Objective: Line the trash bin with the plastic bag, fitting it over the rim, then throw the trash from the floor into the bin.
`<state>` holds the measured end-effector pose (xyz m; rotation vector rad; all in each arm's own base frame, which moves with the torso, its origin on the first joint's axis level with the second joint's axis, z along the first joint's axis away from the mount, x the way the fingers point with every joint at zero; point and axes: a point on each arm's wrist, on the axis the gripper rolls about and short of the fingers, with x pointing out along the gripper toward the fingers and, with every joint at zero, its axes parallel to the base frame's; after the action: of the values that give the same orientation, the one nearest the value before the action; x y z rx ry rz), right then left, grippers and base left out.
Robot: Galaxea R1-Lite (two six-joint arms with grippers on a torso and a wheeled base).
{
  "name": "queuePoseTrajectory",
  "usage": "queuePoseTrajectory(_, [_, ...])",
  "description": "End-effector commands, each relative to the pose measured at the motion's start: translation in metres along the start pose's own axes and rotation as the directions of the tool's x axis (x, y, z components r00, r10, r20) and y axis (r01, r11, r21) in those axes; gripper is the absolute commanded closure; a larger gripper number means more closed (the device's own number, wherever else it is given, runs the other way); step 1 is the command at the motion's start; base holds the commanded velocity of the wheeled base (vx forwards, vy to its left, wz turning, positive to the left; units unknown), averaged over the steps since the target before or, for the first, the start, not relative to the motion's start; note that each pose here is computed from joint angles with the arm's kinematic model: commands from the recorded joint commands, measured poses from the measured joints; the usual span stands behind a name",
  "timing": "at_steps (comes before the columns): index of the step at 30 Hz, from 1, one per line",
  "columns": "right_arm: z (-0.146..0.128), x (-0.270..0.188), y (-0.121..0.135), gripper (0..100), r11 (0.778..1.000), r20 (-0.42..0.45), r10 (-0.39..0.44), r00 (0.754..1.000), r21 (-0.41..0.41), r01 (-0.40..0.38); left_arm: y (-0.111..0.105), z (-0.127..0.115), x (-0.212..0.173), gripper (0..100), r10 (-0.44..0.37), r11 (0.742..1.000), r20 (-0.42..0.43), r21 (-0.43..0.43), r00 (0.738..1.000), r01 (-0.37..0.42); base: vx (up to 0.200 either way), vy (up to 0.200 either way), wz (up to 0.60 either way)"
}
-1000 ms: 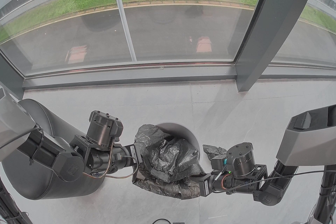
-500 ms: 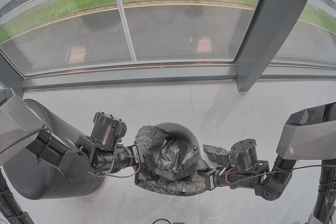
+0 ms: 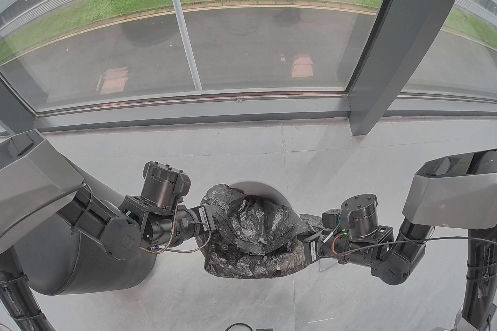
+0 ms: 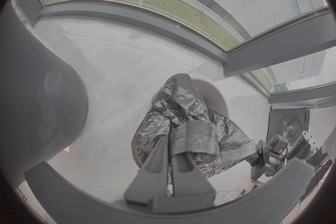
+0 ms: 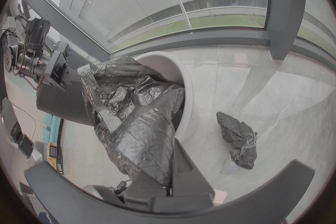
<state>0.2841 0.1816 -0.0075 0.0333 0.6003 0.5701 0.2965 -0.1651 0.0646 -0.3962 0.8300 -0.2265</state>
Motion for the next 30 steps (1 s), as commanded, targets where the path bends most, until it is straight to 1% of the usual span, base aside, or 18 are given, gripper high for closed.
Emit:
queuePoseTrajectory(1, [0.005, 0.006, -0.003, 100, 1.0, 0.023, -0.008, 1.0, -0.005, 0.008, 0.002, 0.001, 0.004, 100, 0.007, 1.0, 0.002, -0.005, 1.0, -0.007, 0.0, 0.0, 0.0])
queuePoseTrajectory(6, [0.01, 0.009, -0.002, 100, 1.0, 0.044, -0.005, 0.999, -0.009, 0.006, 0.005, 0.005, 0.006, 100, 0.015, 1.0, 0.011, -0.013, 1.0, -0.015, 0.0, 0.0, 0.0])
queuePoseTrajectory(11, [0.015, 0.01, -0.005, 100, 0.999, 0.067, -0.039, 0.997, -0.008, 0.04, 0.01, 0.012, 0.008, 100, 0.023, 0.999, 0.035, -0.027, 0.999, -0.022, 0.0, 0.0, 0.0])
queuePoseTrajectory(17, [0.02, 0.011, -0.01, 100, 0.996, 0.089, -0.082, 0.993, -0.033, 0.085, 0.018, 0.021, 0.013, 100, 0.039, 0.999, 0.052, -0.035, 0.998, -0.037, 0.0, 0.0, 0.0])
queuePoseTrajectory(21, [0.02, 0.011, -0.011, 100, 0.996, 0.091, -0.085, 0.992, -0.032, 0.088, 0.021, 0.019, 0.018, 100, 0.048, 0.999, 0.047, -0.02, 0.998, -0.047, 0.0, 0.0, 0.0])
queuePoseTrajectory(24, [0.02, 0.011, -0.011, 100, 0.996, 0.098, -0.083, 0.992, -0.032, 0.087, 0.021, 0.019, 0.019, 100, 0.05, 0.999, 0.045, -0.02, 0.998, -0.049, 0.0, 0.0, 0.0])
queuePoseTrajectory(26, [0.022, 0.011, -0.01, 100, 0.996, 0.119, -0.08, 0.99, -0.034, 0.084, 0.023, 0.018, 0.022, 100, 0.054, 0.998, 0.04, -0.02, 0.998, -0.053, 0.0, 0.0, 0.0])
queuePoseTrajectory(30, [0.022, 0.011, -0.013, 100, 0.995, 0.123, -0.086, 0.989, -0.031, 0.091, 0.023, 0.019, 0.024, 100, 0.054, 0.998, 0.042, -0.021, 0.998, -0.053, 0.0, 0.0, 0.0])
